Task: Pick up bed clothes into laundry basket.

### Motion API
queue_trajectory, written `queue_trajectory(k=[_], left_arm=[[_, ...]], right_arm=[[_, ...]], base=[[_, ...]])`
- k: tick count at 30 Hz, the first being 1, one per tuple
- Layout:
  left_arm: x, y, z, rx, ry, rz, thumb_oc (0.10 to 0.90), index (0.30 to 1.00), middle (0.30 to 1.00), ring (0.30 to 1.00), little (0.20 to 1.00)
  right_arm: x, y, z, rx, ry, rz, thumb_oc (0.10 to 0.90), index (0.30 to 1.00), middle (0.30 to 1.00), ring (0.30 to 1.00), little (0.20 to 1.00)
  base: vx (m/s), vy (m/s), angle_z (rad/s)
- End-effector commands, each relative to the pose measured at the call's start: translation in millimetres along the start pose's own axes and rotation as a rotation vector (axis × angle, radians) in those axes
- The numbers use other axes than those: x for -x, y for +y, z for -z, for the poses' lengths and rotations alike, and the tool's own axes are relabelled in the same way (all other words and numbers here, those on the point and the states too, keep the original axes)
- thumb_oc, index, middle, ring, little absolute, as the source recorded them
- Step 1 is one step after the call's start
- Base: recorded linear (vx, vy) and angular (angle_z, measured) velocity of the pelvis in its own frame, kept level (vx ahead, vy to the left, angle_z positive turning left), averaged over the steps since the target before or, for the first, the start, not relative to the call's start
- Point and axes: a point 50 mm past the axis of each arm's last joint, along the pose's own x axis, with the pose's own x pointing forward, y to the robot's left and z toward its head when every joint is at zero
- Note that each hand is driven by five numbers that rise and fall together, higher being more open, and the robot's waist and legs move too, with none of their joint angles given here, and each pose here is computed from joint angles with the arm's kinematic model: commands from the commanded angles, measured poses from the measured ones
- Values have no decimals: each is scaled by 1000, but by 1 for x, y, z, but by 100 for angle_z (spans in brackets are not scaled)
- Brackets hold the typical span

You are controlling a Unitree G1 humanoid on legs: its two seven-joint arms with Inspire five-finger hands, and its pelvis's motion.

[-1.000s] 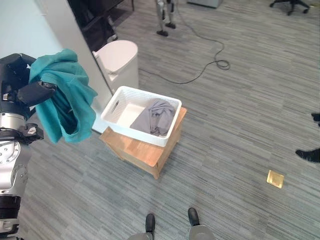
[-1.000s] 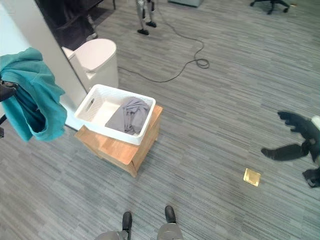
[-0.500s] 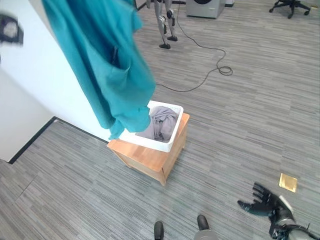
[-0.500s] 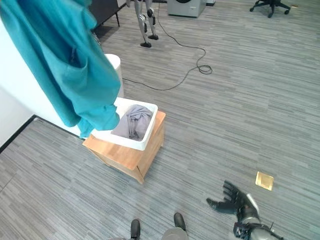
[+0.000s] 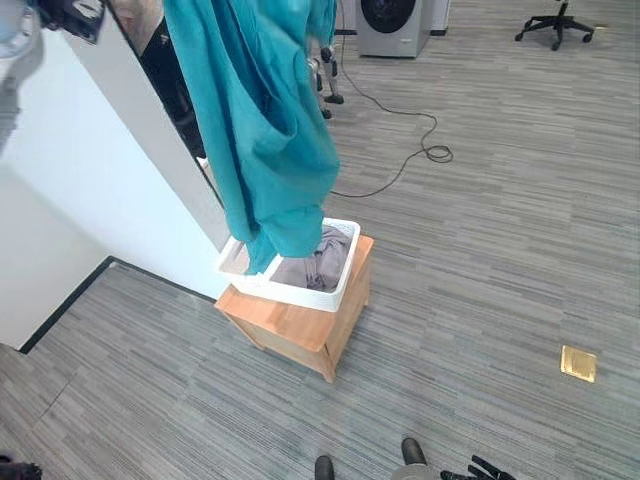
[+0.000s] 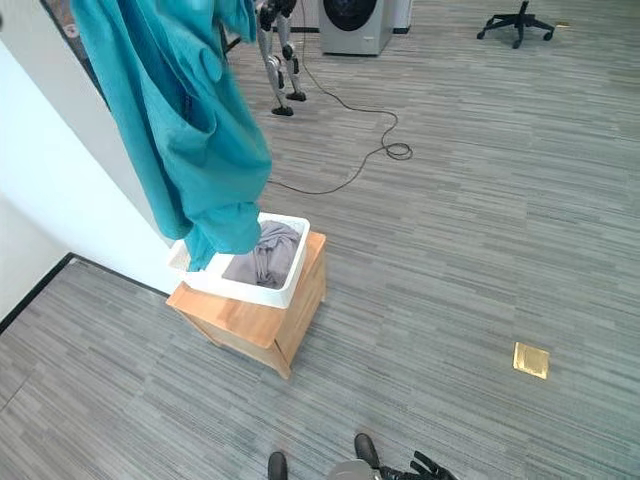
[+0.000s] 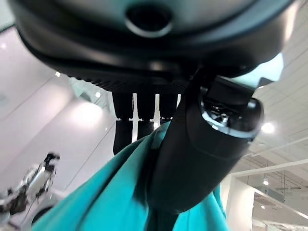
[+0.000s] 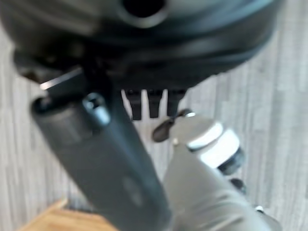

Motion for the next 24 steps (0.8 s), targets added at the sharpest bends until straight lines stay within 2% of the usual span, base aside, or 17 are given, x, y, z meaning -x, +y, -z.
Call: queue_trajectory(k=[1,5,13,16,24], left_arm=[[2,68,-13,-7,-33,-293,400,300,300,300,300],[5,71,-13,-9,-37,-317,400,300,300,300,300],[7,89,-20,-51,-44,-386,400,300,300,300,300],[16,111,-8,-82,38,-473,400,300,300,300,300],[34,124,19,-77,160,-534,400,300,300,300,300]], right_arm=[[7,-31,-12,-33,-57,136,800,900,900,900,900],[7,-36,-3,-54,-24,196,800,900,900,900,900],[9,-37,19,37,100,237,800,900,900,900,900],[12,-43,29,24,148,283,800,900,900,900,900],[14,-49,25,-2,139,324,800,900,900,900,900]], base=[[6,5,-13],[7,-1,-16],[1,6,-9],[55,11,-10],[16,12,-11]])
